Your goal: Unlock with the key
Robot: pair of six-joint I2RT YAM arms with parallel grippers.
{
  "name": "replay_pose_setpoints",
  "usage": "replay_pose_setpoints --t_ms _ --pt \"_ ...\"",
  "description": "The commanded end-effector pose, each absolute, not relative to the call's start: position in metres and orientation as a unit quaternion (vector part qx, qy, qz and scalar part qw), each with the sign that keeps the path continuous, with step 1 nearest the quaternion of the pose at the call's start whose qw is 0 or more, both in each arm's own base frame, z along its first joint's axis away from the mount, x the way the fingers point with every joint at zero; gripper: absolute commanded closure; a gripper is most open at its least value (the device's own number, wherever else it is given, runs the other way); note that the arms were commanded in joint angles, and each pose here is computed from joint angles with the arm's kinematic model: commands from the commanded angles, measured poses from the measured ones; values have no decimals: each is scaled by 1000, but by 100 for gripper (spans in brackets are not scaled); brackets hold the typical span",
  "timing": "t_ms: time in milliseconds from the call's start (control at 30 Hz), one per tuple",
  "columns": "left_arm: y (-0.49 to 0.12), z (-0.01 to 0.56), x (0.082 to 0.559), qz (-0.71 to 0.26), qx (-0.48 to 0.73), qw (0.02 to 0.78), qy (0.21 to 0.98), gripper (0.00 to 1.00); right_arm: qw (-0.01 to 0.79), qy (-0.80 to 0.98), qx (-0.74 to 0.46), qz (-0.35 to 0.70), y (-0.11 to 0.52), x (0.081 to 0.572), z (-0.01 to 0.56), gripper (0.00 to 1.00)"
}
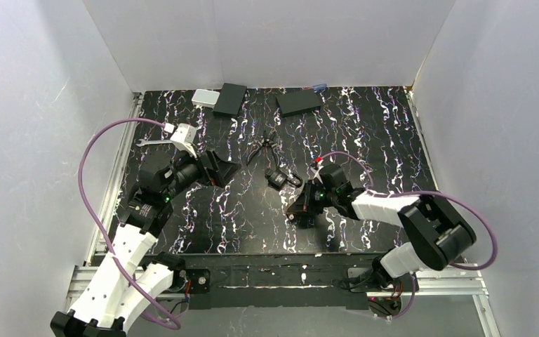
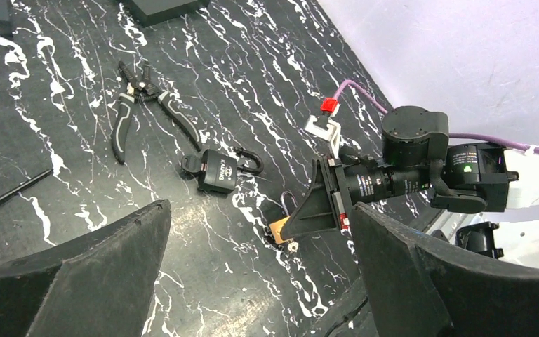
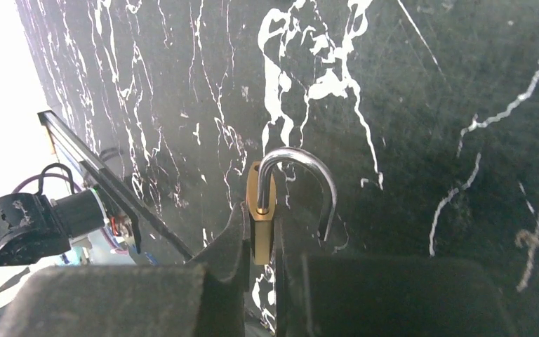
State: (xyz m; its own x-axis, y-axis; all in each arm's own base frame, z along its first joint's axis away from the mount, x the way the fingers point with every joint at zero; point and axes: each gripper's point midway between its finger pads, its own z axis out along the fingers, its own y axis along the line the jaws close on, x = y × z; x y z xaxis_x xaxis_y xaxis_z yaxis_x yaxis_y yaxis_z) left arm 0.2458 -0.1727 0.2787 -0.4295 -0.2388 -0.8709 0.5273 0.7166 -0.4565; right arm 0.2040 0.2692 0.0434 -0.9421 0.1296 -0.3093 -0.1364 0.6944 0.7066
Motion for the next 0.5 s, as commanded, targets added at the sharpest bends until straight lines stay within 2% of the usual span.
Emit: replay_pose_setpoints --t_ms 0,67,167,267,367,467 --pt "-166 285 250 -343 95 539 763 2 199 870 -16 451 301 232 72 91" --pt "-166 285 250 -343 95 541 762 2 194 870 -17 454 304 236 68 74" --pt "-165 284 251 -340 92 541 764 2 188 872 -13 451 302 239 62 57" --pt "-164 283 251 -338 91 541 765 2 185 879 -7 440 295 240 57 33" --pt "-164 283 252 -337 91 540 766 2 186 883 -6 431 287 240 57 22" --pt "-164 282 253 -336 92 540 766 2 196 893 -9 404 274 241 59 18"
